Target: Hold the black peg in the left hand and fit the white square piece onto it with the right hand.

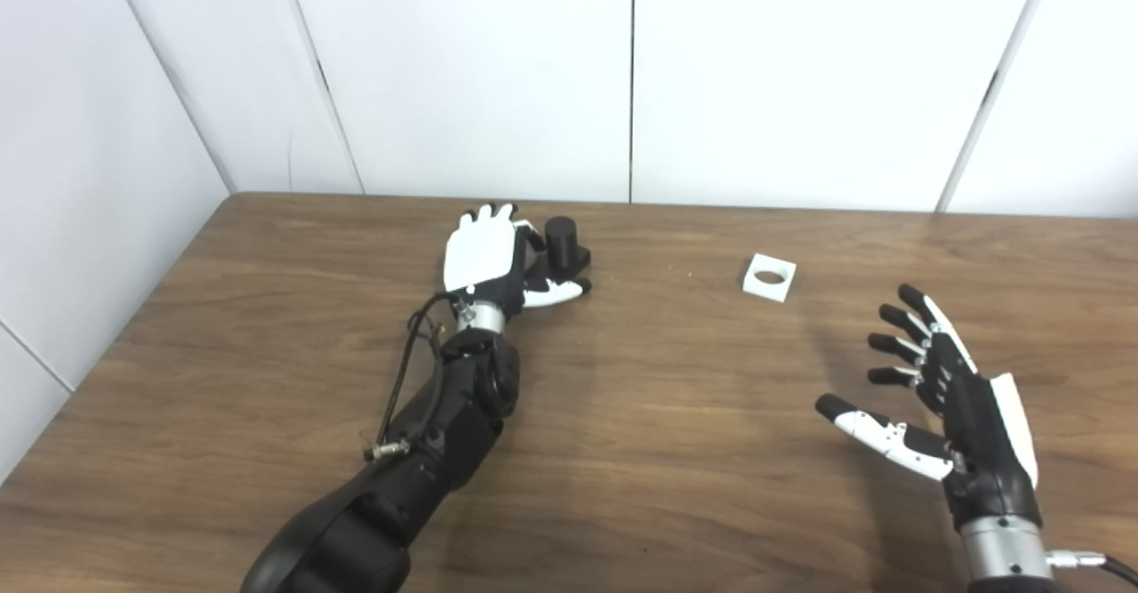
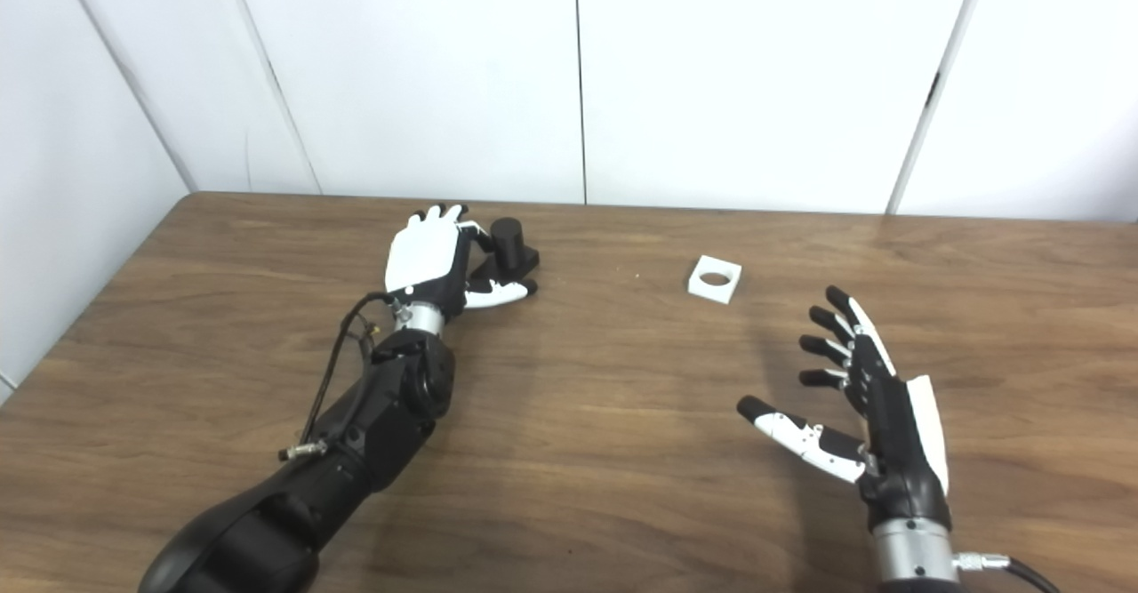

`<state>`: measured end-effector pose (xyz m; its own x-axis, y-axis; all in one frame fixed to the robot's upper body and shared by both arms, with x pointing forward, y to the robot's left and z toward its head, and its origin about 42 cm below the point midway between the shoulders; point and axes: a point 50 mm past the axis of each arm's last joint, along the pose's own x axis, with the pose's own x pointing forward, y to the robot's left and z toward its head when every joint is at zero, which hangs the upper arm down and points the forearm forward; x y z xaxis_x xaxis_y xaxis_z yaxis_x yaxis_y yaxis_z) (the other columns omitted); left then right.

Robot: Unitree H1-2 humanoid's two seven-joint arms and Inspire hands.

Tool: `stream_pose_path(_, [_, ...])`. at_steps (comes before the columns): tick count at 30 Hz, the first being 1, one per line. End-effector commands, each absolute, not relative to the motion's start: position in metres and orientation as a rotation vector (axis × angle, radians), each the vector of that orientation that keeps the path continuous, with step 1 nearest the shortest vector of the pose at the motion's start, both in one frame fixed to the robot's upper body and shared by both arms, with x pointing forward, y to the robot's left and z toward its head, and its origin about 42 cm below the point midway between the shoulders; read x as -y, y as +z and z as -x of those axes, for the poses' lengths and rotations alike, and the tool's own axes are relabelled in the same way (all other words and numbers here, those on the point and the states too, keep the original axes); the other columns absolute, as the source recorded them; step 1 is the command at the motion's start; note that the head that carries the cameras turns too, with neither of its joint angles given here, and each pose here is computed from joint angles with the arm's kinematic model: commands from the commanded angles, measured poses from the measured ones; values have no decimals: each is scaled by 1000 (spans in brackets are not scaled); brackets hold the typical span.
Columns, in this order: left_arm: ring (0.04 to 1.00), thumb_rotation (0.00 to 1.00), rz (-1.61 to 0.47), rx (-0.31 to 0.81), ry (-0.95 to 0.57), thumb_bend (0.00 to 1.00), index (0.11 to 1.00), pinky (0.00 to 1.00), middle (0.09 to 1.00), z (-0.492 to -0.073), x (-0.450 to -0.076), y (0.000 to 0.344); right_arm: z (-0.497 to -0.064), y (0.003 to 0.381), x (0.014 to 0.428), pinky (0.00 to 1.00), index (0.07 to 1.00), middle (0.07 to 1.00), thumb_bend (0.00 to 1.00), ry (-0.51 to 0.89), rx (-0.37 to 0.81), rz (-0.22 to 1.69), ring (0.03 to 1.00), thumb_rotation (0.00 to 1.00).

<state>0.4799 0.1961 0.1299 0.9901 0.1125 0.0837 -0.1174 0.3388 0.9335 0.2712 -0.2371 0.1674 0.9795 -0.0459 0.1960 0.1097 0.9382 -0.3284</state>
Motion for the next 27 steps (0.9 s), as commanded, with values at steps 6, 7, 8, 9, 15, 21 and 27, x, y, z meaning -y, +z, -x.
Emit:
stream_pose_path(6, [947,336,-1244,-2,153,726,489,1000,868,-486,-206,138,-275,187,236,642,919,868,650,-92,296,343,779,239])
stream_pose_path(7, [943,330,-1243,-1,153,727,487,1000,865,-486,-206,138,-275,187,236,642,918,867,649,-92,296,344,778,234])
stream_pose_path(8, [940,323,-1240,0,153,729,486,1000,863,-486,-206,138,-275,187,236,640,917,866,651,-93,296,346,777,234])
stream_pose_path(9, [938,316,-1237,0,153,731,485,1000,861,-486,-206,138,-274,186,237,638,916,864,652,-95,297,349,777,235])
stream_pose_path(15, [934,304,-1227,2,142,731,488,1000,859,-484,-205,140,-274,187,237,638,914,865,657,-96,299,343,780,242])
stream_pose_path(21, [946,110,-1172,-1,103,537,486,1000,868,-482,-204,141,-273,187,237,630,912,860,635,-97,305,357,775,236])
stream_pose_path(27, [971,88,-1104,-9,-11,513,488,1000,898,-477,-206,143,-273,187,238,632,910,860,634,-97,300,351,776,237])
